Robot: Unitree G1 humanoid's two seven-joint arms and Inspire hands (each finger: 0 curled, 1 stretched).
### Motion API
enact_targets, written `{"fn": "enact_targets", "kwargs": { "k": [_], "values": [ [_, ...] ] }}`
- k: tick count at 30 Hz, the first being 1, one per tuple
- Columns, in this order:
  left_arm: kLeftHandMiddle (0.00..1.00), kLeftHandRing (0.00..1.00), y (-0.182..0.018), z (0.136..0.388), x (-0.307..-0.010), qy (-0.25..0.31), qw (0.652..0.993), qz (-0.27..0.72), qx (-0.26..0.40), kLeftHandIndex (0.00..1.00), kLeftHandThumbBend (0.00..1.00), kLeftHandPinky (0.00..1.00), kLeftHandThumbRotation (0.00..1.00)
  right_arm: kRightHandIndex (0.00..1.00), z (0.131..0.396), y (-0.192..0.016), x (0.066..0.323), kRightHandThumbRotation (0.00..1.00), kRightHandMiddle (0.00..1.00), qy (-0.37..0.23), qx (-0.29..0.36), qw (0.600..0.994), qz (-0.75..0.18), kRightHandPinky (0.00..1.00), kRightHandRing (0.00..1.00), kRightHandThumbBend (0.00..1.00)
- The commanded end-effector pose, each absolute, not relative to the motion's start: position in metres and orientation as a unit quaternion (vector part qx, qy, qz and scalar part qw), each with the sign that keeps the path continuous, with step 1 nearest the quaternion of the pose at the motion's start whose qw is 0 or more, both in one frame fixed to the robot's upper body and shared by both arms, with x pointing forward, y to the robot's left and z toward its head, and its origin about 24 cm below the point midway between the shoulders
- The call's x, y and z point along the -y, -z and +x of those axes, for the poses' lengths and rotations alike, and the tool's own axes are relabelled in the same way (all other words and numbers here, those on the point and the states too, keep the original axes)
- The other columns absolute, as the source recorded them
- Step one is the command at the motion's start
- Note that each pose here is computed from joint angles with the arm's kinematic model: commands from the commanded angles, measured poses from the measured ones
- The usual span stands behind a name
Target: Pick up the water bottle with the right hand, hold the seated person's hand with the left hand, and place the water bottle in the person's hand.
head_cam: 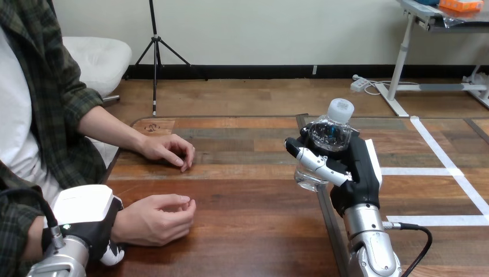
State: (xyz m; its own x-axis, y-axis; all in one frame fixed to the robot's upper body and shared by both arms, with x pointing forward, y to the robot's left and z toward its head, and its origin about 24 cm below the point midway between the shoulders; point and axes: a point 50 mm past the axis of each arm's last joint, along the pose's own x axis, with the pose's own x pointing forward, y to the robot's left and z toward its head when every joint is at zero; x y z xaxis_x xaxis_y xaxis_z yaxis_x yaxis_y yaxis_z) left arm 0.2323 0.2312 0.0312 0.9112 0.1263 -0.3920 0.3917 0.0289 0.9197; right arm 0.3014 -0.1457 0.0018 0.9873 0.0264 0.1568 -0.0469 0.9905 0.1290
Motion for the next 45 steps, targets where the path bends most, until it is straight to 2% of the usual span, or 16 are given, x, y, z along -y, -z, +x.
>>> {"fn": "enact_targets", "kwargs": {
  "k": [1, 18, 31, 37, 41, 45],
  "values": [
    [0.61, 0.59, -0.0125, 0.2276, -0.2224, 0.119, 0.699, 0.675, -0.203, 0.58, 0.77, 0.54, 0.00, 0.38, 0.3213, -0.0399, 0.1425, 0.00, 0.41, -0.027, 0.155, 0.985, 0.071, 0.44, 0.44, 0.66],
    [0.53, 0.50, -0.0114, 0.2294, -0.2237, 0.089, 0.703, 0.687, -0.163, 0.53, 0.81, 0.46, 0.00, 0.38, 0.3217, -0.0408, 0.1437, 0.00, 0.41, -0.026, 0.157, 0.985, 0.066, 0.44, 0.43, 0.66],
    [0.52, 0.47, -0.0117, 0.2303, -0.2239, 0.071, 0.712, 0.685, -0.135, 0.52, 0.84, 0.43, 0.00, 0.38, 0.3217, -0.0411, 0.1445, 0.00, 0.40, -0.024, 0.158, 0.985, 0.065, 0.43, 0.42, 0.67],
    [0.50, 0.45, -0.0138, 0.2294, -0.2229, 0.060, 0.731, 0.671, -0.108, 0.51, 0.84, 0.41, 0.00, 0.38, 0.3217, -0.0413, 0.1447, 0.00, 0.41, -0.024, 0.158, 0.985, 0.067, 0.43, 0.43, 0.66],
    [0.48, 0.44, -0.0157, 0.2275, -0.2211, 0.038, 0.768, 0.635, -0.065, 0.50, 0.85, 0.39, 0.00, 0.38, 0.3217, -0.0414, 0.1451, 0.00, 0.41, -0.023, 0.159, 0.985, 0.065, 0.43, 0.43, 0.66],
    [0.46, 0.42, -0.0170, 0.2261, -0.2195, 0.020, 0.788, 0.615, -0.025, 0.48, 0.88, 0.37, 0.00, 0.38, 0.3217, -0.0416, 0.1455, 0.00, 0.41, -0.023, 0.159, 0.985, 0.063, 0.44, 0.43, 0.66]
  ]
}}
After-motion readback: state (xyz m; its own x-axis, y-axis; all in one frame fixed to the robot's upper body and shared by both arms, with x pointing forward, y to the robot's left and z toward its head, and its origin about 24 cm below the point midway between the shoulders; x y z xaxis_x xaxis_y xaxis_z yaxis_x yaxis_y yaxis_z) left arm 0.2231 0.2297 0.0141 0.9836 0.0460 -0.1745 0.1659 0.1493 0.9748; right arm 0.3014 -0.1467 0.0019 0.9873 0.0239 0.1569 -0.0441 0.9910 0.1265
